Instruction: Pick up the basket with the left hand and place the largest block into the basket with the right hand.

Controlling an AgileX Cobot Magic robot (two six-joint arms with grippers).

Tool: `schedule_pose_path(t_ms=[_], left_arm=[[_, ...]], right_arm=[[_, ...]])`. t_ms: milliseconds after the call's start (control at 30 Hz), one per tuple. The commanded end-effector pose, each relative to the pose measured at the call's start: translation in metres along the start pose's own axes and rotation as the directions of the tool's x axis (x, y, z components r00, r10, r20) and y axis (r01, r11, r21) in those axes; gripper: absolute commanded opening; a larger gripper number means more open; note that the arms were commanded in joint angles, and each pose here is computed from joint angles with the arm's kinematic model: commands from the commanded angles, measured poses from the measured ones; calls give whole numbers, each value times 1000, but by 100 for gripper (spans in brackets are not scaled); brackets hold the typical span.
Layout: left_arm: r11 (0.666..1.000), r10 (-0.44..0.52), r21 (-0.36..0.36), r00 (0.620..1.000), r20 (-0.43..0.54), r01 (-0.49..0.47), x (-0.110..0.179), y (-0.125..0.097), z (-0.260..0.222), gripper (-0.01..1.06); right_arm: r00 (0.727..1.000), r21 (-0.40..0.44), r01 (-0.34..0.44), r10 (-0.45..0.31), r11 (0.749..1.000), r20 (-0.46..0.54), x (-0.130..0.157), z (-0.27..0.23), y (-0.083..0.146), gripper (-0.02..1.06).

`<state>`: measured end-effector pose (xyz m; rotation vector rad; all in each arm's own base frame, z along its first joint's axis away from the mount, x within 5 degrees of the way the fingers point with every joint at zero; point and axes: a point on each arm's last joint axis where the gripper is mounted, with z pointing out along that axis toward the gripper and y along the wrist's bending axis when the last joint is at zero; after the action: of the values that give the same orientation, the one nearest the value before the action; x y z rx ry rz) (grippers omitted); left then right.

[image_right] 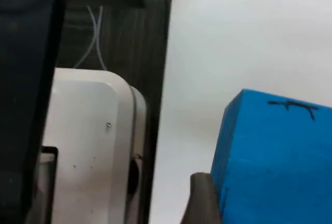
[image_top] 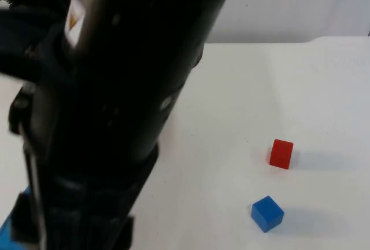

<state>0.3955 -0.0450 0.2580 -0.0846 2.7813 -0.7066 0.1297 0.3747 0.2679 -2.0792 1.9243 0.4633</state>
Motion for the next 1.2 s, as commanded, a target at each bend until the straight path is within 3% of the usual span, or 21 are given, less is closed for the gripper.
schedule_pose_path(t_ms=[0,200,600,933,1067,1167], left_arm=[[999,-9,32,1000,24,8,-1,-7,-6,0],[999,-9,32,1000,24,8,-1,-7,-6,0],[999,-9,32,1000,24,8,-1,-7,-6,0],[999,-9,32,1000,24,8,-1,-7,-6,0],[999,-9,32,1000,24,8,-1,-7,-6,0],[999,-9,32,1000,24,8,-1,-7,-6,0]], right_arm=[[1000,25,13,-13,1000,1,0,-12,2,0],[1000,109,15,-12,994,-22,4,-29,-1,0],[999,150,2,4,989,-44,17,-60,-9,0],[989,244,-146,148,959,8,55,-115,-48,0],[974,288,-222,222,932,34,73,-131,-68,0],[950,318,-311,306,896,66,93,-144,-88,0]])
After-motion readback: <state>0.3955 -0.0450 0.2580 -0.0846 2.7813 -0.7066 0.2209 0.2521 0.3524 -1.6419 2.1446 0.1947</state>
